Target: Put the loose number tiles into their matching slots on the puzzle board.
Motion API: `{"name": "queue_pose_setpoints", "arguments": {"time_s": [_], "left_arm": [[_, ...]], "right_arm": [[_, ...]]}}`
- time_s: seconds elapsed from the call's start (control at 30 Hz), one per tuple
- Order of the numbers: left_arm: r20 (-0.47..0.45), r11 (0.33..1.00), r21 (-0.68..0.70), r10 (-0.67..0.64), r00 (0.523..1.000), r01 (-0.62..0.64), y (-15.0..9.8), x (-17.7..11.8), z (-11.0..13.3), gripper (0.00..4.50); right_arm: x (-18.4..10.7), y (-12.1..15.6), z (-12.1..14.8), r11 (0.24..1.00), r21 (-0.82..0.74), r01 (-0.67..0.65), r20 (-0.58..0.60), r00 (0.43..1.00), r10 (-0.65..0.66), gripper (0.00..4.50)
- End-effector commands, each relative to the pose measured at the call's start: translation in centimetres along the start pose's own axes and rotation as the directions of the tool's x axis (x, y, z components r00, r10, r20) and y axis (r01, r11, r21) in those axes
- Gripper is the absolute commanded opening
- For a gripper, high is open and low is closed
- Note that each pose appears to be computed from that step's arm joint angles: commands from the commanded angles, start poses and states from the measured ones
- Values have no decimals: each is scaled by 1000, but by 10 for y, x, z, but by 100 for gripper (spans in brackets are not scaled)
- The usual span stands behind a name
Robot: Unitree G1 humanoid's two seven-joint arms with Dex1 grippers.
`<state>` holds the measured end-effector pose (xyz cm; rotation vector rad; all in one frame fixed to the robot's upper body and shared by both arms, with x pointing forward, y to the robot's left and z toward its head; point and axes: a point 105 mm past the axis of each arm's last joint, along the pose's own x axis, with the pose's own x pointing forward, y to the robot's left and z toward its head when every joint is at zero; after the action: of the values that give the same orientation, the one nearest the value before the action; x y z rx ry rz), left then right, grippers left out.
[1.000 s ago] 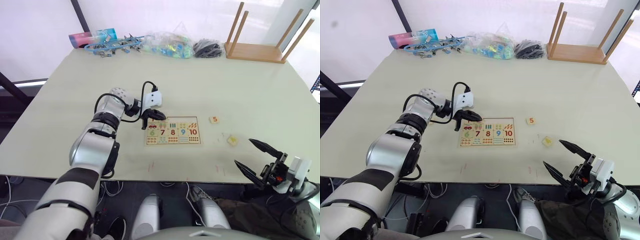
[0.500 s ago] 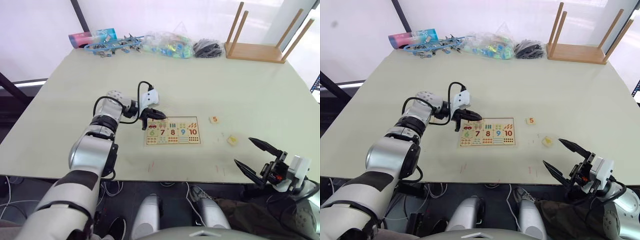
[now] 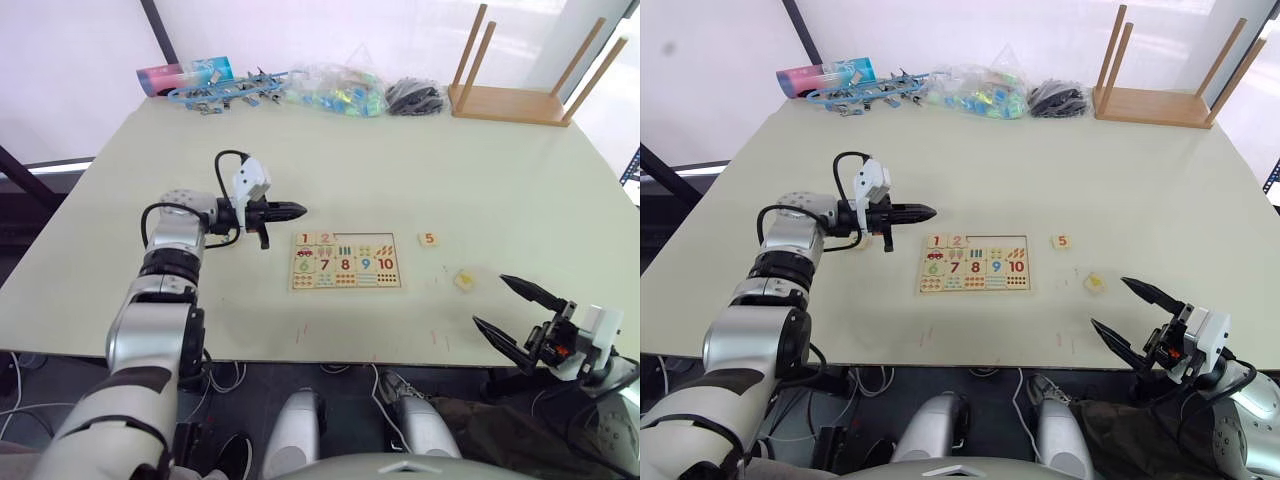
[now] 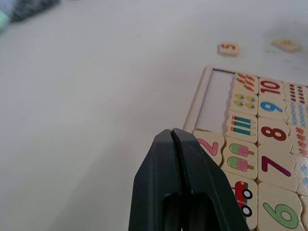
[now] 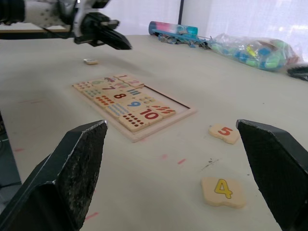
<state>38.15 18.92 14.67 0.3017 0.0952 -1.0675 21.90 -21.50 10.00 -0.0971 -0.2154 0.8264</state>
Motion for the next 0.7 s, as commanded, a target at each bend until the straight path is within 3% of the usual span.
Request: {"name": "queue_pose_setpoints", "arguments": {"time_s": [0.03,0.07,0.2,0.37,0.47,0.7], "left_arm": [[102,995,24,92,991,-95,-1,-24,21,2],[108,994,10,105,989,-106,-5,-27,20,2],[85,983,-26,185,979,-184,-24,-52,2,90],[64,957,-58,288,956,-285,-42,-84,-13,335],[39,937,-84,343,939,-339,-53,-102,-22,441],[-21,878,-139,459,888,-457,-73,-137,-39,441]], "right_arm": [[-9,-12,4,998,3,60,-10,998,-60,450],[-10,-13,3,998,6,63,-15,998,-63,450],[-17,-19,-2,995,15,103,-59,993,-102,450],[-26,-27,-5,987,6,160,-92,983,-159,450],[-31,-28,-7,983,15,182,-108,978,-180,450],[-45,-28,-8,975,74,208,-128,972,-198,450]]}}
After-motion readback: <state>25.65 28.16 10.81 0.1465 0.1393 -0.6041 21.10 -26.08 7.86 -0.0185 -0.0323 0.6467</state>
